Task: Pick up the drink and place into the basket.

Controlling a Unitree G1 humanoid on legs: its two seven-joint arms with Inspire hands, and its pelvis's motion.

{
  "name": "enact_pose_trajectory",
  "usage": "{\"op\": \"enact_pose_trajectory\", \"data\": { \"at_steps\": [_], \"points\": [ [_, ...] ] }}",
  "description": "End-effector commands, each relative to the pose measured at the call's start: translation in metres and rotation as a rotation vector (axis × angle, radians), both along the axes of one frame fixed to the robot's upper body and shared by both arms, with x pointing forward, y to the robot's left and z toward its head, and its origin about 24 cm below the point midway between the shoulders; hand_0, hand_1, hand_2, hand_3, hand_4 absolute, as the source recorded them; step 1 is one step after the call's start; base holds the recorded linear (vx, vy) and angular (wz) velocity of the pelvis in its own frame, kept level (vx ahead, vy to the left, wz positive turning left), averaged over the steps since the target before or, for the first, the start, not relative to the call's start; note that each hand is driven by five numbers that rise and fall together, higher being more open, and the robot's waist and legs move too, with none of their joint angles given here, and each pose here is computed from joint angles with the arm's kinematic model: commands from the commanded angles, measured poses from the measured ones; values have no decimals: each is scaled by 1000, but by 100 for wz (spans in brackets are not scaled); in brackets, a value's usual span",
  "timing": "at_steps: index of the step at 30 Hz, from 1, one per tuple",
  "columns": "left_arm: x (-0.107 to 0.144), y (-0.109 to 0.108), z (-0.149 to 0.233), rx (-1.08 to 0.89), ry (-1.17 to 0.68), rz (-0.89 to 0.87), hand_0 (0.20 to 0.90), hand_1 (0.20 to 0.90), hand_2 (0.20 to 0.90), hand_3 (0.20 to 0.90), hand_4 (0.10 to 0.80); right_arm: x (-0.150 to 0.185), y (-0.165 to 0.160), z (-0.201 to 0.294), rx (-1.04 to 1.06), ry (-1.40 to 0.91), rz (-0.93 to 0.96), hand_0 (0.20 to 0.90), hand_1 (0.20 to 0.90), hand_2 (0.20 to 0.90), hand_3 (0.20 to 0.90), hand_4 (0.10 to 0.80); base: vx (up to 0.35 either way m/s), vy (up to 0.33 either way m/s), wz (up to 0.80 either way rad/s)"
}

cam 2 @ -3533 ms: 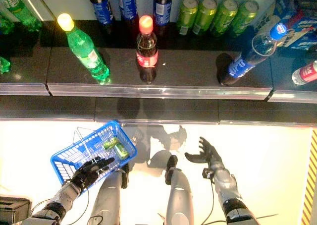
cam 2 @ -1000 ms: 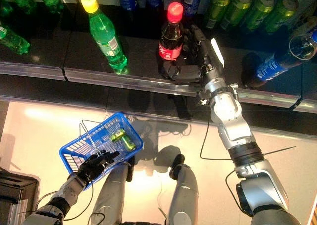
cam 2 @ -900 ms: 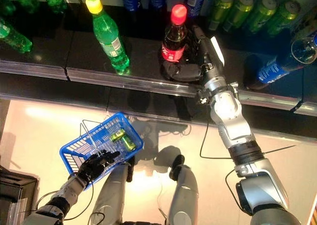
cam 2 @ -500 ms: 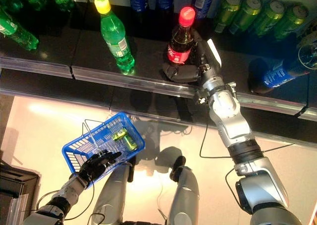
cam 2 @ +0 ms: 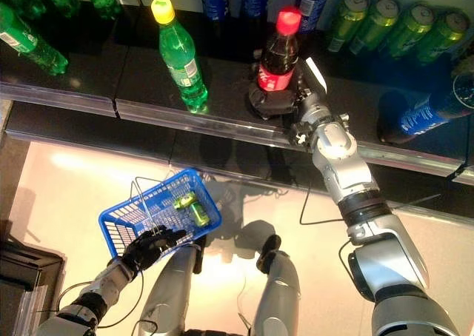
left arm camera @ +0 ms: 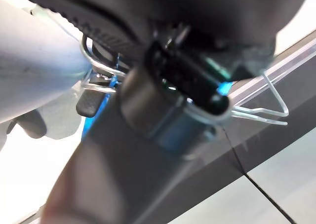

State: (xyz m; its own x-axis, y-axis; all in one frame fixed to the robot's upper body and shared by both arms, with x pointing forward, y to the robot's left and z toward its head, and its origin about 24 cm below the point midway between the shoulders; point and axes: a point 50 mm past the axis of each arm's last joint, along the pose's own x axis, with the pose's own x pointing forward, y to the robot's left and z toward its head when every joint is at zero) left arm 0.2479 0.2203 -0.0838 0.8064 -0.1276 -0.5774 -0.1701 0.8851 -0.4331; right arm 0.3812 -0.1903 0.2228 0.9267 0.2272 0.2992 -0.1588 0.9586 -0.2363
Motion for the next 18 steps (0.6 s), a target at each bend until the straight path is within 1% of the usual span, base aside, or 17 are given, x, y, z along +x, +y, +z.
{"op": "enact_pose_trajectory", "data": {
  "at_steps": [1,18],
  "points": [
    [-25,-10,-15,-8,44,-110,300,300,300,200,100,-8,9,79,37,-280,53,300,300,300,200,100,-10,6,5],
    [-21,-10,-13,-5,26,-112,300,300,300,200,100,-12,11,80,57,-314,50,300,300,300,200,100,0,0,0]
  ]
}}
